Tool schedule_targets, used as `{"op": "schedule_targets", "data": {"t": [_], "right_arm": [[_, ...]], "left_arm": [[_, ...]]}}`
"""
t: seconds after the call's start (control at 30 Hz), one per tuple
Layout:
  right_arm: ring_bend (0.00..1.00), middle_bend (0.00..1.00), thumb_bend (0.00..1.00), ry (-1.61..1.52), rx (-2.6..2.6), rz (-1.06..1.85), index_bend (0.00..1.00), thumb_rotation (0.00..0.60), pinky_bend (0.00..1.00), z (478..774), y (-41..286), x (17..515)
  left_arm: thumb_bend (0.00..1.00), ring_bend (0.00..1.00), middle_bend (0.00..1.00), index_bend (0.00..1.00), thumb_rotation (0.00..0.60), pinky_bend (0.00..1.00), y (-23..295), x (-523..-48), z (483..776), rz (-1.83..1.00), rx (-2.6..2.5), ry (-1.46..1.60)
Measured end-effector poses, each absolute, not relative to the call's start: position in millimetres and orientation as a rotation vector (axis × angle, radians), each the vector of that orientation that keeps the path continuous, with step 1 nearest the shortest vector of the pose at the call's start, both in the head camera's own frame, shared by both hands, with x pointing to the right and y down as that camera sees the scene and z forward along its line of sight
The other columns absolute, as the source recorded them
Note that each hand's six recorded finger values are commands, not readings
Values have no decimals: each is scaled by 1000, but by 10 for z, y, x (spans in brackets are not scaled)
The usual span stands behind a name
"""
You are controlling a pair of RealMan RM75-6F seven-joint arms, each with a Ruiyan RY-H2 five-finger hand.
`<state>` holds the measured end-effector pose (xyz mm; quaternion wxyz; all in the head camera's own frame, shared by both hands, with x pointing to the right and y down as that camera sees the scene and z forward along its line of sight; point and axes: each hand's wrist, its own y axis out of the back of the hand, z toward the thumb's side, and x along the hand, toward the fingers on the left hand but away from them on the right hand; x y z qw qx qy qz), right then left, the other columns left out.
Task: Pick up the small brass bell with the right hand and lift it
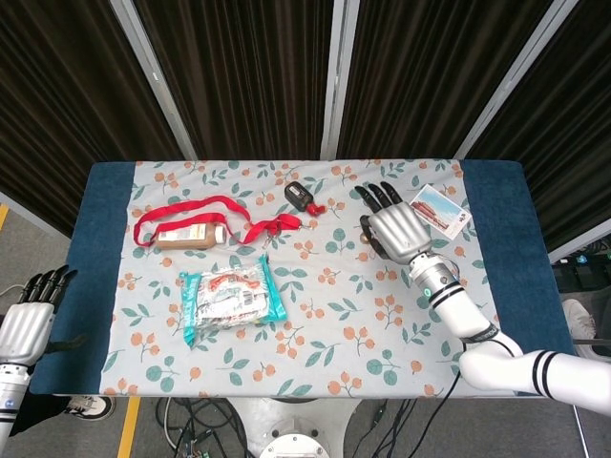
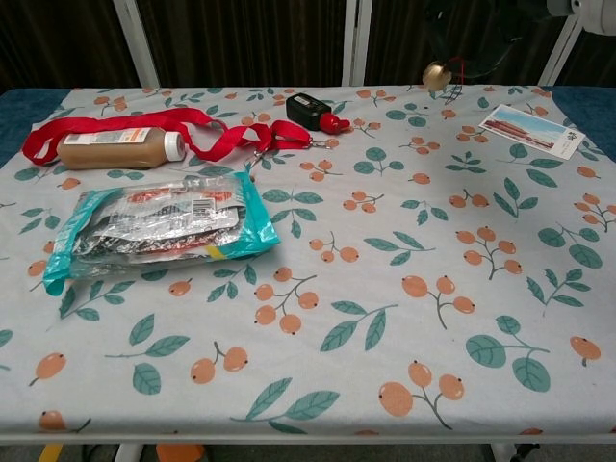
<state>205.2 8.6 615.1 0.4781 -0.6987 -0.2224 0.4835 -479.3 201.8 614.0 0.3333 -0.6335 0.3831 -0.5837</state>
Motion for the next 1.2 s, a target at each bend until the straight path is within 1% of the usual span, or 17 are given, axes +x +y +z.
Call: {"op": "schedule_targets", "data": {"t": [0.1, 0.2, 0.4, 0.47, 0.57, 0.63, 0.73, 0.87, 0.97, 1.1, 1.2], "right_arm": [[0, 62, 430, -482, -1672, 1176, 733, 600, 0, 6155, 136, 2038], [0, 64, 407, -461, -1643, 1144, 736, 600, 0, 6176, 155, 2013], [0, 49, 418, -619, -1628, 1125, 737, 600, 0, 6018, 64, 2079], [0, 51, 408, -618, -1620, 1124, 741, 600, 0, 6052, 67, 2094], [0, 47, 425, -573, -1577, 1135, 740, 600, 0, 6114, 89, 2114], [0, 46, 405, -543, -1571, 1162, 740, 600, 0, 6164, 126, 2152], [0, 45, 410, -536, -1606, 1203, 739, 600, 0, 6251, 176, 2222], [0, 45, 396, -472, -1728, 1264, 740, 600, 0, 6371, 323, 2258], [0, 46, 395, -414, -1786, 1308, 741, 600, 0, 6396, 392, 2310], [0, 48, 392, -376, -1765, 1350, 741, 600, 0, 6415, 407, 2380], [0, 48, 392, -329, -1741, 1412, 741, 600, 0, 6493, 451, 2455]], "left_arm": [[35, 0, 0, 8, 600, 0, 2018, -4782, 6153, -1527, -1659, 996], [35, 0, 0, 8, 600, 0, 2023, -4788, 6148, -1528, -1656, 997], [35, 0, 0, 8, 599, 0, 2029, -4810, 6166, -1536, -1659, 1003], [34, 0, 0, 8, 600, 0, 2038, -4800, 6171, -1533, -1663, 999], [35, 0, 0, 8, 600, 0, 2037, -4818, 6162, -1536, -1656, 1005], [35, 0, 0, 8, 600, 0, 2033, -4821, 6162, -1537, -1655, 1007], [35, 0, 0, 8, 600, 0, 2041, -4803, 6172, -1536, -1662, 996], [35, 0, 0, 8, 600, 0, 2033, -4802, 6173, -1538, -1662, 997], [35, 0, 0, 8, 600, 0, 2033, -4793, 6174, -1535, -1665, 995], [35, 0, 0, 8, 599, 0, 2039, -4797, 6177, -1537, -1666, 998], [35, 0, 0, 8, 600, 0, 2042, -4804, 6178, -1538, -1667, 1000]]}}
